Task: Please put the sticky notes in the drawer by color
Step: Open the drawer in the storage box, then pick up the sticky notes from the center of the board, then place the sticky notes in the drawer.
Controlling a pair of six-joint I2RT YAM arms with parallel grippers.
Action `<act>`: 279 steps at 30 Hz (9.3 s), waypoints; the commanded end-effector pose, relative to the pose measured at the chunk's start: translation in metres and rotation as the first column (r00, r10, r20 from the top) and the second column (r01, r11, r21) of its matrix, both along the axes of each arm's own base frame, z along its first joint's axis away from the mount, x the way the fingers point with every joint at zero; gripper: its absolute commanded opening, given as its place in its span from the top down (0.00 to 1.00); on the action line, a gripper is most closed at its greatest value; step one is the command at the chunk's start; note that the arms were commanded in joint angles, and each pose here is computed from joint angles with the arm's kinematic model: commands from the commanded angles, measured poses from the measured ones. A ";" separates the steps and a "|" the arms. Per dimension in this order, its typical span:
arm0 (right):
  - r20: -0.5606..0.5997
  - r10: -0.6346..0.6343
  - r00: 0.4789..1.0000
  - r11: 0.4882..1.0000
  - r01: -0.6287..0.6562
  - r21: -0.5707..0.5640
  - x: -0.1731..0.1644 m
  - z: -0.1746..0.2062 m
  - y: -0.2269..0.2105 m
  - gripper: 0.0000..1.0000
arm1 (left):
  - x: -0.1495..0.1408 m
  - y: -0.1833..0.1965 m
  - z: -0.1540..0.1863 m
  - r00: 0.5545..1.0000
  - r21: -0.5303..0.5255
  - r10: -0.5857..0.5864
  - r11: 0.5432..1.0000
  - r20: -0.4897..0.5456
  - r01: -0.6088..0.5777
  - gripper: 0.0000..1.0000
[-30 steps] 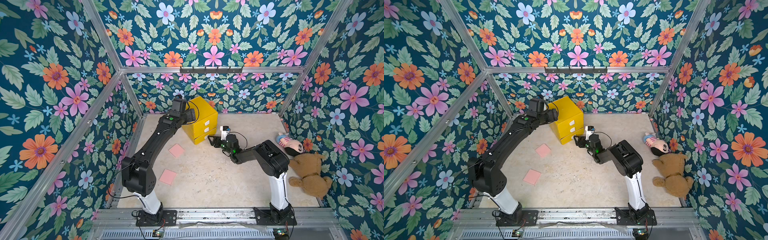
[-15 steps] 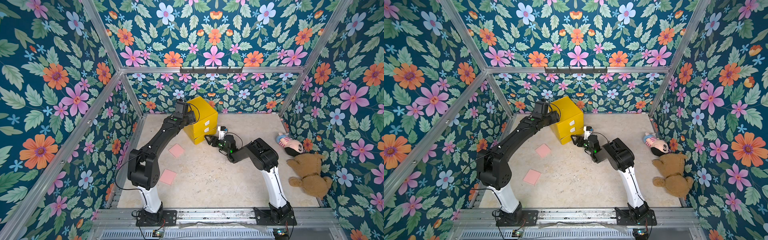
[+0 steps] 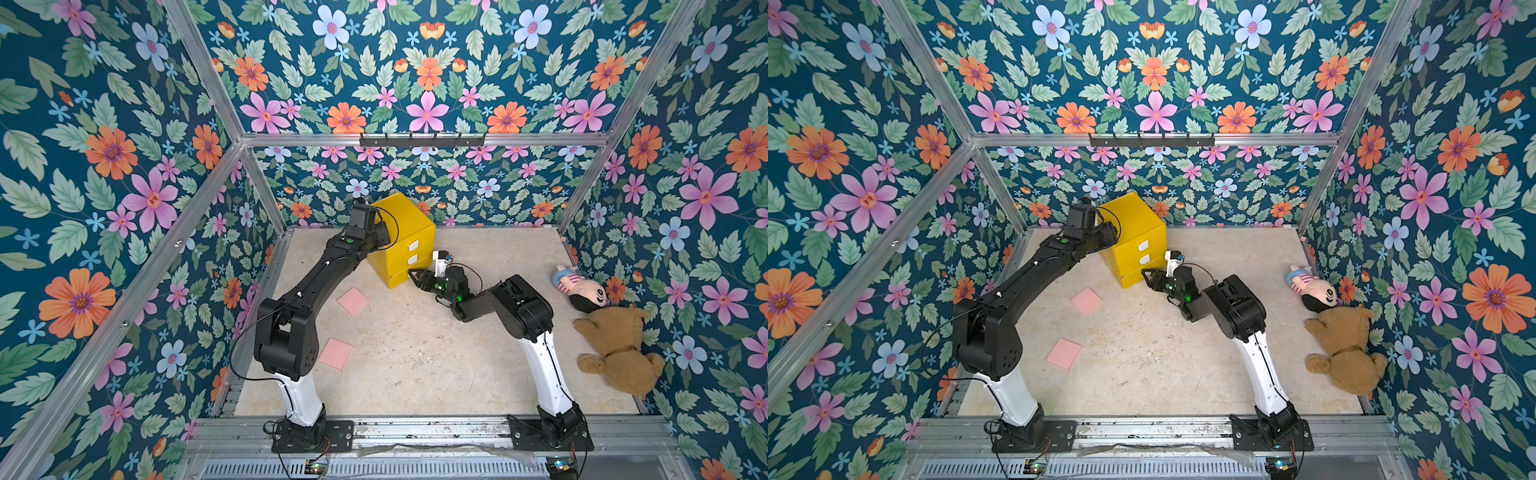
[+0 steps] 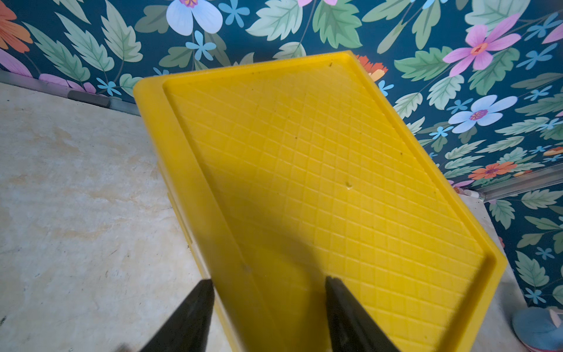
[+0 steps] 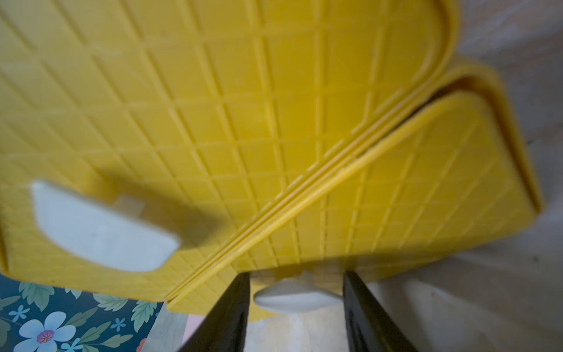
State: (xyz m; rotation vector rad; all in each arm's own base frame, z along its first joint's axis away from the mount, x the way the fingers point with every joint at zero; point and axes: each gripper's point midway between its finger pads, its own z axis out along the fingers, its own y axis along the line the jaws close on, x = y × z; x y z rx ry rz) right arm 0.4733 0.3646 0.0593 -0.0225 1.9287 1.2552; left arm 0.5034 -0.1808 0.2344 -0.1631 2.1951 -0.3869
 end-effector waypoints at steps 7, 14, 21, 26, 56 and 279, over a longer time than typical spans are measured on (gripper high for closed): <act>-0.024 0.023 0.999 1.000 -0.023 0.004 -0.003 0.000 0.004 0.59 | -0.020 0.010 -0.038 0.990 0.063 -0.006 0.998 -0.144 0.016 0.37; -0.017 0.014 1.000 1.000 -0.013 0.017 -0.008 0.009 -0.002 0.60 | -0.021 0.012 -0.037 0.990 0.065 -0.003 0.998 -0.142 0.012 0.37; -0.011 -0.001 1.000 1.000 0.001 0.026 -0.021 0.015 -0.013 0.60 | -0.020 0.012 -0.040 0.989 0.060 -0.006 0.998 -0.146 0.015 0.37; -0.016 -0.009 1.000 0.999 0.009 0.042 -0.040 0.017 -0.026 0.60 | -0.021 0.011 -0.042 0.989 0.055 -0.011 0.998 -0.149 0.019 0.37; 0.039 -0.131 0.991 0.989 0.133 -0.066 -0.116 0.037 -0.102 0.14 | -0.075 0.043 0.029 1.000 0.109 -0.016 0.994 -0.007 0.017 0.13; -0.207 -0.025 0.978 0.983 -0.014 -0.184 -0.049 0.093 -0.024 0.45 | -0.242 0.058 -0.055 0.975 0.207 -0.196 0.955 -0.105 0.214 0.00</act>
